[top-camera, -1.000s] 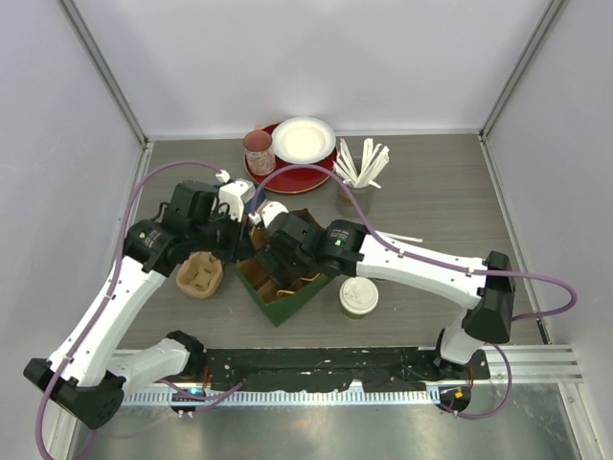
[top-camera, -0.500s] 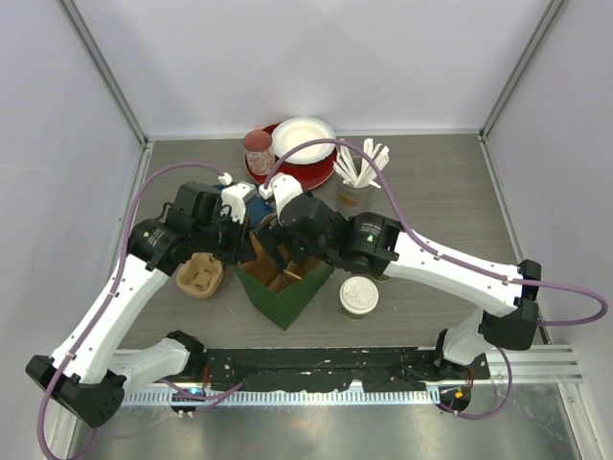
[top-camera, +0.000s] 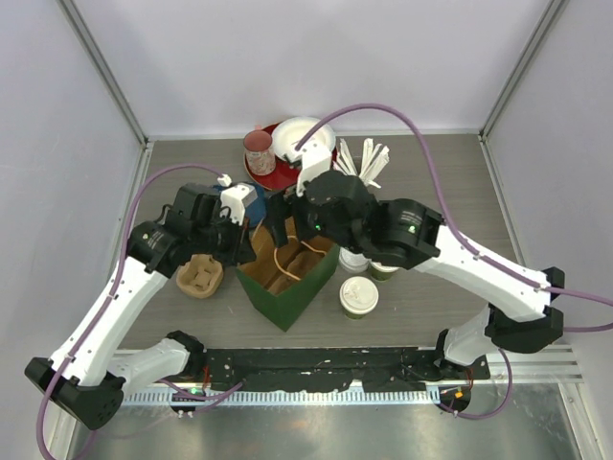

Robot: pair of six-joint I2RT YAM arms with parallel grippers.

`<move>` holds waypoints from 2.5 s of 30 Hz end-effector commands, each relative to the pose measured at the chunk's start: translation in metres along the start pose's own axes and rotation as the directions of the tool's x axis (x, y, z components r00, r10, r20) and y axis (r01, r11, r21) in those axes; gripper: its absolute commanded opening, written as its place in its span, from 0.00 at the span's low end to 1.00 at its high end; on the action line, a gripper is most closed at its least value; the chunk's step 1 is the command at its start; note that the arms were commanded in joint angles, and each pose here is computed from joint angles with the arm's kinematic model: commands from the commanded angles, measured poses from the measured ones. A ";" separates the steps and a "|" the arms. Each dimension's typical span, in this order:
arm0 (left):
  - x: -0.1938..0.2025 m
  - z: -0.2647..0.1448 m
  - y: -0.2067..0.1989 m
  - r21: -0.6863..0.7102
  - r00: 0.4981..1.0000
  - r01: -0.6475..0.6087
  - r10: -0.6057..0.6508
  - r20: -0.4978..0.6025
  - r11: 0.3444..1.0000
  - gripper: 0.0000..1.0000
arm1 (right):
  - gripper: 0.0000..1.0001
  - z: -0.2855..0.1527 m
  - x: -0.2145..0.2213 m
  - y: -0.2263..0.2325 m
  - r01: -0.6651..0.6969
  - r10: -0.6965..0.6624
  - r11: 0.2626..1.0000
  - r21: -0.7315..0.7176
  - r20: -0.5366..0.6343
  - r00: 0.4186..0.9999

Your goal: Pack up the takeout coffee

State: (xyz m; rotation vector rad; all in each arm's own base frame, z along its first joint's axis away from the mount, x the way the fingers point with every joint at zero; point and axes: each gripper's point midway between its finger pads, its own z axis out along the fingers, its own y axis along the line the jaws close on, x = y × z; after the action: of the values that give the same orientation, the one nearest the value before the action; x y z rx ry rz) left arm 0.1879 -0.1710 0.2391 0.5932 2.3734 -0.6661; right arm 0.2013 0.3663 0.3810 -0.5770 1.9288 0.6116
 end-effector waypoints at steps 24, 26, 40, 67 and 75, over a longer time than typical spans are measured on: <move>-0.007 -0.005 -0.007 0.032 0.997 -0.032 0.030 0.069 0.999 0.00 | 0.62 -0.076 0.161 -0.241 -0.246 0.430 0.746 0.619 -0.166 0.887; -0.007 -0.005 -0.008 0.036 0.997 -0.031 0.028 0.067 0.999 0.00 | 0.63 -0.083 0.165 -0.263 -0.263 0.478 0.659 0.705 -0.123 0.870; -0.009 -0.005 -0.011 0.051 0.997 -0.029 0.025 0.074 0.998 0.00 | 0.69 -0.043 0.173 -0.260 -0.053 0.232 0.907 0.417 -0.391 0.891; -0.010 -0.007 -0.010 0.044 0.996 -0.044 0.040 0.075 0.998 0.00 | 0.69 -0.024 0.215 -0.284 0.016 0.099 0.978 0.210 -0.524 0.846; -0.010 -0.005 -0.010 0.047 0.997 -0.043 0.040 0.073 0.998 0.00 | 0.69 -0.022 0.230 -0.284 0.014 0.100 0.979 0.202 -0.545 0.832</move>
State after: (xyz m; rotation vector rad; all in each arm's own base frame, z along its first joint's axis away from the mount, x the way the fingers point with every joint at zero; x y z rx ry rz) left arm 0.1842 -0.1716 0.2403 0.6061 2.3474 -0.6851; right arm 0.2716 0.1061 0.1374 -0.6068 2.5441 0.2752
